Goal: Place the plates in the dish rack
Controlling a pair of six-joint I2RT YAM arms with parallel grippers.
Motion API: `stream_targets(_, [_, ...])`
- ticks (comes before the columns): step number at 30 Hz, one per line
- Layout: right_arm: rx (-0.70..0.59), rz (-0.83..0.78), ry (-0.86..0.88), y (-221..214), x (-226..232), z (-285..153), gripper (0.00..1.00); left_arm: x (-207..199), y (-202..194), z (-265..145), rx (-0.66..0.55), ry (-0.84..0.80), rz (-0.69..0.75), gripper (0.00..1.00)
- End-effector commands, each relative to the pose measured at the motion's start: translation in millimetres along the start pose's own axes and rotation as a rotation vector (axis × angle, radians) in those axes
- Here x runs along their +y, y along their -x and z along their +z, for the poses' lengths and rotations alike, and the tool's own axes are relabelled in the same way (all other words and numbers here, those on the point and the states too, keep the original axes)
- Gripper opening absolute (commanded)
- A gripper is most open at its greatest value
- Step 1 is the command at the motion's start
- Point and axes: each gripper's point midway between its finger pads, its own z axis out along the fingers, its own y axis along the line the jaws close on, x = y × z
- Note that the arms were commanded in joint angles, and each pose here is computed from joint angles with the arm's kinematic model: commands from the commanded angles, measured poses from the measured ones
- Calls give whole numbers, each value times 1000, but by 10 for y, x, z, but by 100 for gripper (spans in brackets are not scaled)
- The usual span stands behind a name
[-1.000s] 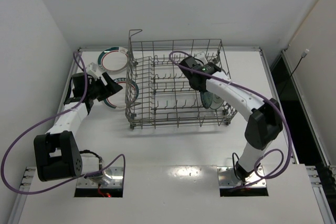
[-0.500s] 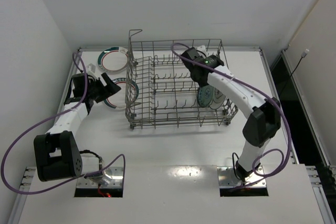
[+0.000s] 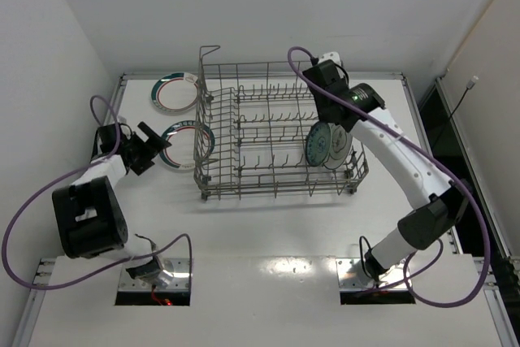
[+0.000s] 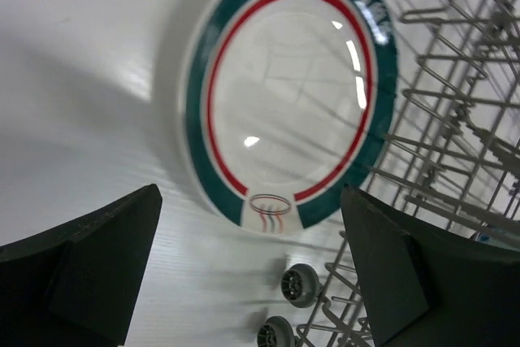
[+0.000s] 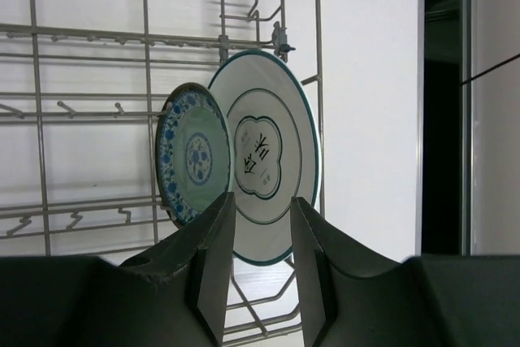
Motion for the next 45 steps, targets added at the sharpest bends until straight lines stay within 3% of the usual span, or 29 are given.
stream_targets(1, [-13,-5,50,-28,88,14,30,108,-32,65,42,-52,-128,90])
stream_targets(5, [-13,4,56,-89,68,29,30,259,-173,217,105,-54,-183,90])
stream_targets(15, [3,53,74,-182,-73,105,30,325,-397,469,212,-94,-273,69])
stream_targets(18, [3,71,68,-204,-124,149,30,392,-415,493,218,-60,-276,54])
stream_targets(19, [3,82,71,-221,-153,159,30,450,-477,496,236,-34,-278,43])
stream_targets(21, [8,80,60,-249,-213,170,30,471,-471,493,239,-24,-253,30])
stream_targets(22, [13,88,64,-255,-233,186,30,480,-461,491,240,-13,-256,17])
stream_targets(25, [6,100,67,-252,-260,180,30,572,-463,475,249,45,-230,0])
stream_targets(31, [12,105,103,-259,-217,185,30,677,-293,281,189,172,-167,0])
stream_targets(37, [12,124,143,-250,-181,158,30,680,296,-235,-83,337,-101,0])
stream_targets(40, [13,124,154,-251,-162,155,30,502,474,-435,-166,302,-103,0])
stream_targets(45, [-22,162,190,-164,-168,22,32,-121,780,-751,-236,97,-109,0])
